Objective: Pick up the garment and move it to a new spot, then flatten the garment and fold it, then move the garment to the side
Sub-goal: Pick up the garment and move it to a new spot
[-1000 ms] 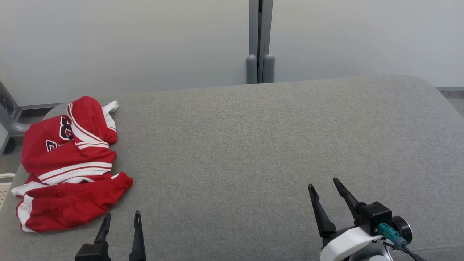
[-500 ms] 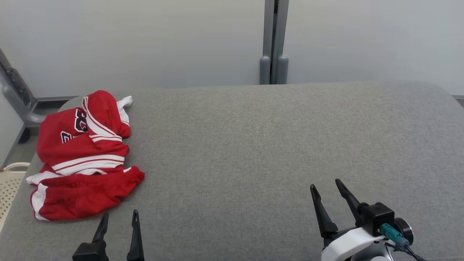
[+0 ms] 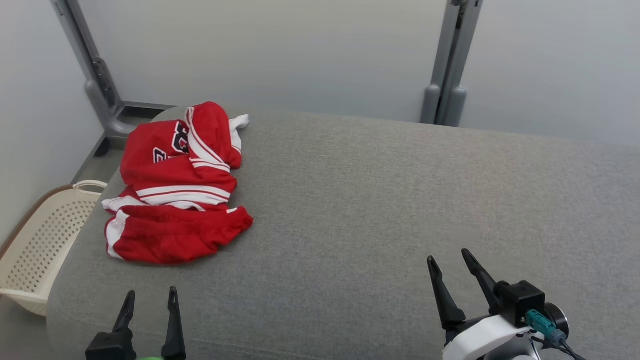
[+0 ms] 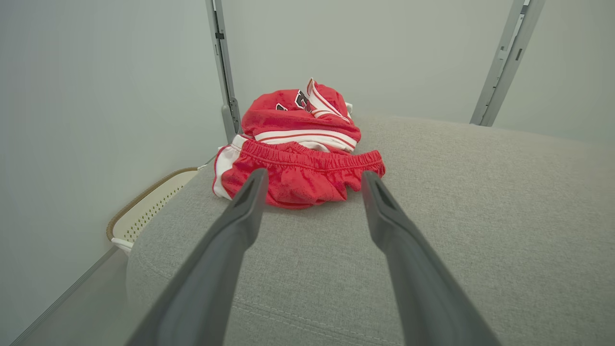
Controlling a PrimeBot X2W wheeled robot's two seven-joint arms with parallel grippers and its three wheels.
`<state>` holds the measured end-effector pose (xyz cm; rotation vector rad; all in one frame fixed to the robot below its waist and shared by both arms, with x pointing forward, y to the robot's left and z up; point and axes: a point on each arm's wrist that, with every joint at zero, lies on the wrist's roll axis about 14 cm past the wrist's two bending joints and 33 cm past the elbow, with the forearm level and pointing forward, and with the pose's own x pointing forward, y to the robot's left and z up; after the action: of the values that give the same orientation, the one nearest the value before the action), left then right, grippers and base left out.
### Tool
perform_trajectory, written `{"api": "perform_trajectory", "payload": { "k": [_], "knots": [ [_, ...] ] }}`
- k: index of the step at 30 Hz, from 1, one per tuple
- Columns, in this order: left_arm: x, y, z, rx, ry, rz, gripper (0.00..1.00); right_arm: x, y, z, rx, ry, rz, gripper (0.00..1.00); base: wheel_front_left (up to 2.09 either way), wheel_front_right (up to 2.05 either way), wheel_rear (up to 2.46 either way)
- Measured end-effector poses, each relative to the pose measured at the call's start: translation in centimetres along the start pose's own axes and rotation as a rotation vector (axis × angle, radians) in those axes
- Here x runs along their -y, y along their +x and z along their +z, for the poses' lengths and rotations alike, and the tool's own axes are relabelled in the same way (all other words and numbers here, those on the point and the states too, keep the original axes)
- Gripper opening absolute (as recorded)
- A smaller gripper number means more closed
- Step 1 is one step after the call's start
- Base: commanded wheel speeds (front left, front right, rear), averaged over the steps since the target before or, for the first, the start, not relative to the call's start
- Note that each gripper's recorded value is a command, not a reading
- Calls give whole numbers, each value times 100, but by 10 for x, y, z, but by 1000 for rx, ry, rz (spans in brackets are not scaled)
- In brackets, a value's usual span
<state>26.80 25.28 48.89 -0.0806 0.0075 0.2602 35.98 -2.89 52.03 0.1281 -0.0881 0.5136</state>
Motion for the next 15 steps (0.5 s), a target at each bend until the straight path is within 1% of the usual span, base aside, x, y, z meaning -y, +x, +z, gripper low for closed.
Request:
{"api": "perform_trajectory", "payload": {
  "k": [8,15],
  "knots": [
    [-27,-18,-2,-3,-18,90,100,-24,14,-4,-12,3,85,100,0,0,0],
    [-32,-21,-4,-14,-16,107,100,-28,15,-5,-15,3,95,100,0,0,0]
  ]
}}
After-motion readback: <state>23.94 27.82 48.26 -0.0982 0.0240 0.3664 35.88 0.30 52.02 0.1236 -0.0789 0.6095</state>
